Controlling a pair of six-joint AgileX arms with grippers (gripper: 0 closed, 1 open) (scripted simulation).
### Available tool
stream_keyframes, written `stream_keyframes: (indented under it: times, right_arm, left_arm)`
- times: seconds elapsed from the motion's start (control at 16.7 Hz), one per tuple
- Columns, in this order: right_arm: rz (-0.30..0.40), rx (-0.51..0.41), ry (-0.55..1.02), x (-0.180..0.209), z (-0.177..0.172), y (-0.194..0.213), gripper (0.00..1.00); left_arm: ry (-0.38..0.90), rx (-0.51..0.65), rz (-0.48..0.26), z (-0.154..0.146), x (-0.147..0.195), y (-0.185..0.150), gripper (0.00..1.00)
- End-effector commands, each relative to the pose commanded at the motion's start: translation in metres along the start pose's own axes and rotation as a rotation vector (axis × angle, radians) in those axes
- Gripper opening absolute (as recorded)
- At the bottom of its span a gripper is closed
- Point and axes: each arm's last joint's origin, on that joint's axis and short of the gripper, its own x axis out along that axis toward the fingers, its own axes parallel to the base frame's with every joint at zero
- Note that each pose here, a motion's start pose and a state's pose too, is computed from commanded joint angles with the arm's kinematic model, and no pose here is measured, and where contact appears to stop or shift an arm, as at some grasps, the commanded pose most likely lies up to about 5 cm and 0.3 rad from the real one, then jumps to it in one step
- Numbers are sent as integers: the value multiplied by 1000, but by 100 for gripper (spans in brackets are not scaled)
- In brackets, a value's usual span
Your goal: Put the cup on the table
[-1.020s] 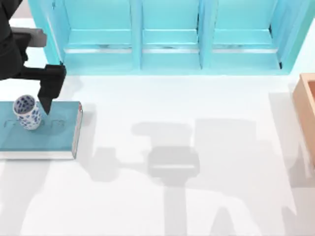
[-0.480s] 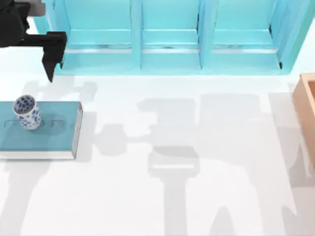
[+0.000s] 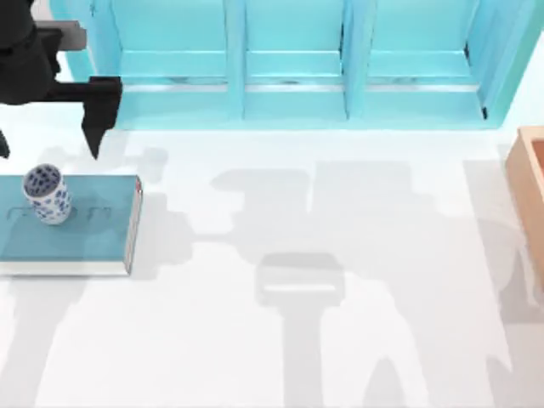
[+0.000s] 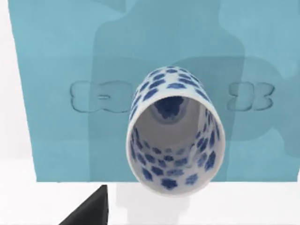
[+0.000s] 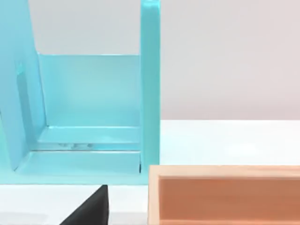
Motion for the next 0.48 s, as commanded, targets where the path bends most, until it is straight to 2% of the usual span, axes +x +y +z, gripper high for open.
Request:
stream_keyframes:
  times: [0.3, 0.48]
  right_arm:
    - [0, 0, 0, 0, 0, 0, 100]
    - [0, 0, 0, 0, 0, 0, 100]
  left_arm:
    - [-4, 0, 0, -1, 59, 0, 100]
    - [0, 0, 0, -3, 70, 1, 100]
